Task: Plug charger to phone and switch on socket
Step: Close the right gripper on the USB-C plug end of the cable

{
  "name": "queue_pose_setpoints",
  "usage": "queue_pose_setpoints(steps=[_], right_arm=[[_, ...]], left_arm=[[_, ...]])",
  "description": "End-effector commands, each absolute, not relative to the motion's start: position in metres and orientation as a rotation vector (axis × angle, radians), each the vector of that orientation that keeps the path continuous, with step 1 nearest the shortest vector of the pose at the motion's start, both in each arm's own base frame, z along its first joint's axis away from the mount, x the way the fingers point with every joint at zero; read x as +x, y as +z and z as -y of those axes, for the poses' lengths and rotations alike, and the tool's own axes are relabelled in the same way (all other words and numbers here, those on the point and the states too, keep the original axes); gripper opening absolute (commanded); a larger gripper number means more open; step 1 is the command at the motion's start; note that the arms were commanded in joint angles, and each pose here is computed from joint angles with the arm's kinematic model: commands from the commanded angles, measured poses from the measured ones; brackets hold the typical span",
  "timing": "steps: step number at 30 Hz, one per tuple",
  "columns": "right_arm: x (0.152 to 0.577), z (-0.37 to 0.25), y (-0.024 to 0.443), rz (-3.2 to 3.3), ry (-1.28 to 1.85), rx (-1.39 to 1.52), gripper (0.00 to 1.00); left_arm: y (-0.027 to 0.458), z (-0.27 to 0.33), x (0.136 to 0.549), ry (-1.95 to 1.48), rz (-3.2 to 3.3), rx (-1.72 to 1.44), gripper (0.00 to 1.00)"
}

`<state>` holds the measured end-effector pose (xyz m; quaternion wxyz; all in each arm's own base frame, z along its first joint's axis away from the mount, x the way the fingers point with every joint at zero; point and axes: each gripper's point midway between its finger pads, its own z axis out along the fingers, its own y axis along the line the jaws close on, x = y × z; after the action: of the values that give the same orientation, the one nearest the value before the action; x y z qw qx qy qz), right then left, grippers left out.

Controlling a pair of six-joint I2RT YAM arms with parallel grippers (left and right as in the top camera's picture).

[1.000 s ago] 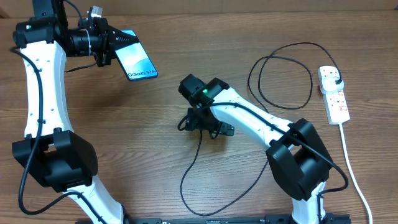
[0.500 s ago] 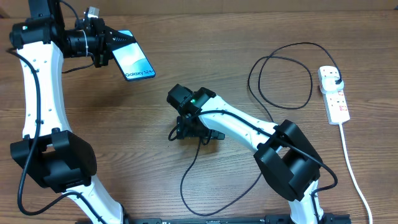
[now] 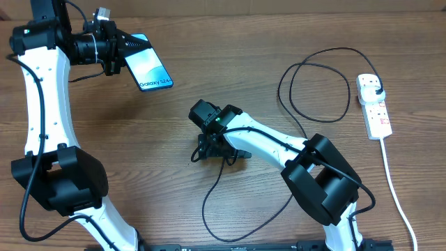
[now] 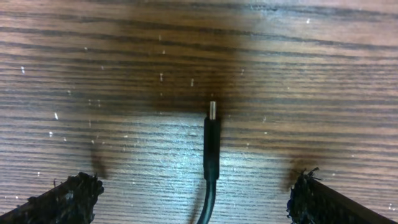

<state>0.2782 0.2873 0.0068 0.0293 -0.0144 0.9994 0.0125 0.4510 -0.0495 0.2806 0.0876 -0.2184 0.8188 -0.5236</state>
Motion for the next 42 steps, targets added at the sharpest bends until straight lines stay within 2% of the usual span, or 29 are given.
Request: queue_pose_setpoints(steps=[1, 4, 14, 18, 28, 33, 36, 39, 42], right_arm=[[0.281, -0.286, 0.006, -3.067, 0.024, -0.066, 0.95], [0.283, -0.285, 0.006, -3.058, 0.017, -0.067, 0.85], [0.286, -0.286, 0.002, -3.040, 0.023, -0.120, 0.72], [0.286, -0.286, 0.002, -3.040, 0.023, -0.120, 0.62], [0.282, -0.279, -0.005, -3.053, 0.003, -0.109, 0.62], [0.284, -0.273, -0.006, -3.062, -0.006, -0.059, 0.59], [0.284, -0.272, -0.008, -3.064, -0.017, -0.059, 0.52], [0.284, -0.271, -0.010, -3.069, -0.023, -0.060, 0.38], [0.284, -0.271, -0.011, -3.070, -0.024, -0.060, 0.32]], left_arm=[[0.301, 0.050, 0.446, -1.594, -2.389, -0.581, 0.04], [0.301, 0.050, 0.446, -1.593, -2.389, -0.581, 0.04], [0.301, 0.050, 0.446, -1.594, -2.389, -0.582, 0.04], [0.301, 0.050, 0.446, -1.594, -2.389, -0.582, 0.04], [0.301, 0.050, 0.446, -1.593, -2.389, -0.582, 0.04], [0.301, 0.050, 0.446, -1.594, -2.389, -0.582, 0.04], [0.301, 0.050, 0.446, -1.593, -2.389, -0.581, 0.04], [0.301, 0.050, 0.446, -1.593, -2.389, -0.581, 0.04], [0.301, 0.050, 0.446, -1.594, -2.389, -0.582, 0.04]])
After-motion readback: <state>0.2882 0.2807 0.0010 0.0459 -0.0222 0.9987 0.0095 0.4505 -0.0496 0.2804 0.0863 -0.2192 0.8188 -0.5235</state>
